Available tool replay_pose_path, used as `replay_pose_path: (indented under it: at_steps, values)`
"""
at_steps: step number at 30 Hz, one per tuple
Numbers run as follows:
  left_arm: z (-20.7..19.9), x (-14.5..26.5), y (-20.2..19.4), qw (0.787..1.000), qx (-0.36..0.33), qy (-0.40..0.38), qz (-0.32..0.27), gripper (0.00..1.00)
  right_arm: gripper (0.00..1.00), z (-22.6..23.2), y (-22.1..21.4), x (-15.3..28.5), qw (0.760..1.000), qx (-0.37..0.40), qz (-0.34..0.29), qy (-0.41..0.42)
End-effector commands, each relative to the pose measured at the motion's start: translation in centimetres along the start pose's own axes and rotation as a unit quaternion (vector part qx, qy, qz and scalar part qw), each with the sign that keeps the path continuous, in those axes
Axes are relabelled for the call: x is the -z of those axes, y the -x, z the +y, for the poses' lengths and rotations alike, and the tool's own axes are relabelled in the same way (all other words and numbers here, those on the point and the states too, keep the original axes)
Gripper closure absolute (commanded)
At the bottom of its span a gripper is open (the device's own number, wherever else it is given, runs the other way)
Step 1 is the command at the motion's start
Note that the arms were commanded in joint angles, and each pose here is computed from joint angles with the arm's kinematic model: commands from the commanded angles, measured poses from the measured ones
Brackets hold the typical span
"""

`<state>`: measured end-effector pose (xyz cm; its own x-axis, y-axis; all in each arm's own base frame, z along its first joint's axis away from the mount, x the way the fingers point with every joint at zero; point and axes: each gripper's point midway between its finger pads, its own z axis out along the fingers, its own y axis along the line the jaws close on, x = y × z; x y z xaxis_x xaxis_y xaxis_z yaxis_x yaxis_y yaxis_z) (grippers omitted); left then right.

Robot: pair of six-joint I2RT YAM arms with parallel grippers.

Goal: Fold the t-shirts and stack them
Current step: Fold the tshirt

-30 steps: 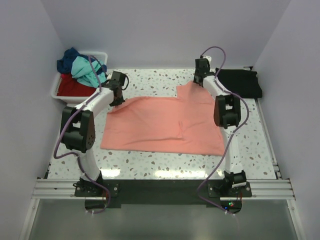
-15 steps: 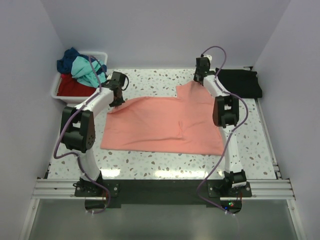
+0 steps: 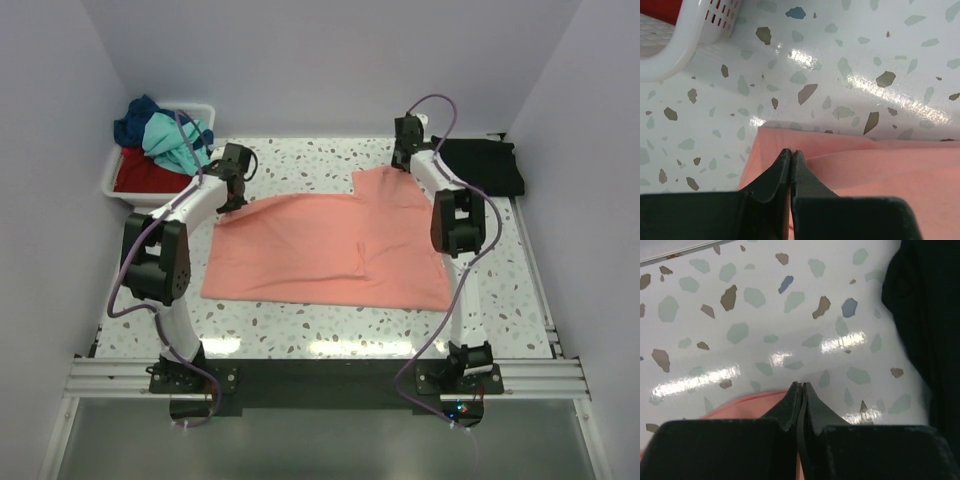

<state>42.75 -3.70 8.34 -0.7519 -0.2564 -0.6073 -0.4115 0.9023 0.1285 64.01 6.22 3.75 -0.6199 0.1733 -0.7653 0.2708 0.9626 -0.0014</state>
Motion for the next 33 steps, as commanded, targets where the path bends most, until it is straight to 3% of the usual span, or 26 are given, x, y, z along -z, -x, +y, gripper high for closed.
replay_pose_path:
  at_steps: [1,9,20,33]
  values:
    - [1.2,2.3,4.3,0.996,0.054,0.016,-0.065,1.0,1.0,-1.9,6.3,6.1,0.998,-0.015,-0.058,-0.018]
    - [1.4,2.3,6.1,0.993,0.07,0.027,-0.09,1.0,1.0,-4.5,7.6,12.6,0.996,-0.021,-0.077,-0.029]
    - [1.8,1.9,7.3,0.99,0.075,0.047,-0.107,1.0,1.0,-7.5,5.0,18.0,0.997,-0.02,-0.062,-0.042]
    - [4.2,0.4,4.2,0.991,0.076,0.087,-0.065,0.99,1.0,-11.0,-0.2,22.8,0.996,-0.045,-0.021,-0.069]
